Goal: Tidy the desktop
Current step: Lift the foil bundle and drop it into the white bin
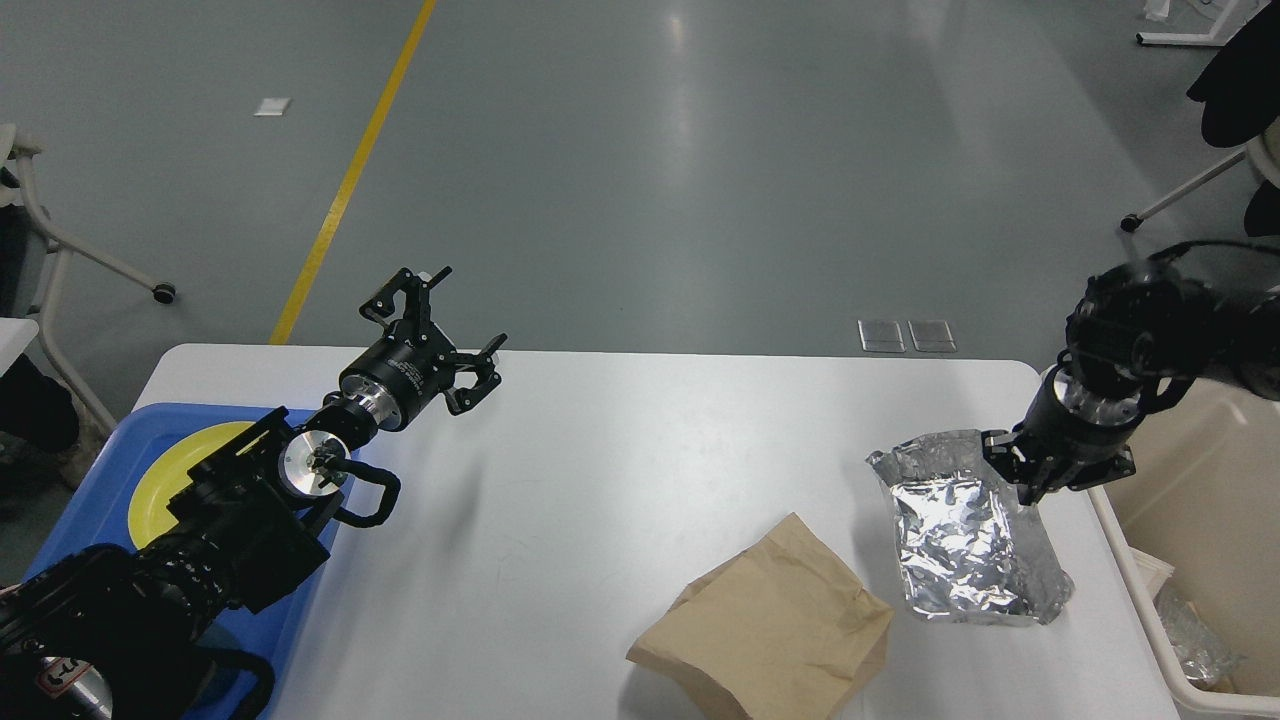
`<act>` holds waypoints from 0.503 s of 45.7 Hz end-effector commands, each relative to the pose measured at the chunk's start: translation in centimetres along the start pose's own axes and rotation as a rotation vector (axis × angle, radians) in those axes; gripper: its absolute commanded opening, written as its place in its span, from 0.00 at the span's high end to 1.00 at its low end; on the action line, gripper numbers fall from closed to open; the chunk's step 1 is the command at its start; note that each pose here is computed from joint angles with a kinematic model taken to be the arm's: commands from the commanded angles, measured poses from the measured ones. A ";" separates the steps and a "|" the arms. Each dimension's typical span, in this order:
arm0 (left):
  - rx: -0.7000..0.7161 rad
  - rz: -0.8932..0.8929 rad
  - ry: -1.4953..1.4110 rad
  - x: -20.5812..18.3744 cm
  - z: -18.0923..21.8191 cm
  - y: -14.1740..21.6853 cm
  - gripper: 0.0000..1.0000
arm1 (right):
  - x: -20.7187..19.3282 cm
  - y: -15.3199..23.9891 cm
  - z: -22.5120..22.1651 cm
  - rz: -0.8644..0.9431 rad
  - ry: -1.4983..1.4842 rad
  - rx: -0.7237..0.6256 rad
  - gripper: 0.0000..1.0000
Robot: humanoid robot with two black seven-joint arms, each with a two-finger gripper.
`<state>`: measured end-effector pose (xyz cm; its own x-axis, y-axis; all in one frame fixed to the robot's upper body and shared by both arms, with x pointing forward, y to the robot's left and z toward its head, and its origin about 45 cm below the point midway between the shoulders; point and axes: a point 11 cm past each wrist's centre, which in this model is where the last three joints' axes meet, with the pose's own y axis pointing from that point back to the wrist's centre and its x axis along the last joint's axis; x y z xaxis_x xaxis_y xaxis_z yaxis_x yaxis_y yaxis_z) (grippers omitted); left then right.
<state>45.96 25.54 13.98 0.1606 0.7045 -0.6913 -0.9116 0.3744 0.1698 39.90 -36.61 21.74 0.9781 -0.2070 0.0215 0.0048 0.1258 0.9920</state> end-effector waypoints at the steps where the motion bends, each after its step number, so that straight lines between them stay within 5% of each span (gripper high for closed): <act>1: 0.002 0.001 0.000 0.0 -0.1 0.0 0.03 | 1.8 4.8 -0.3 0.051 -0.003 0.034 1.00; 14: 0.000 0.000 0.000 0.0 0.0 0.0 0.03 | 5.1 13.3 0.7 0.251 -0.016 0.017 1.00; 23: 0.000 0.000 0.000 0.0 0.0 0.0 0.03 | 7.0 15.6 5.9 0.362 -0.103 -0.088 1.00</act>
<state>45.96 25.54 13.98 0.1606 0.7045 -0.6913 -0.9115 0.3745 0.1699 45.32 -38.98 36.98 0.9198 -0.2096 0.3316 -0.2874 0.2152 0.9333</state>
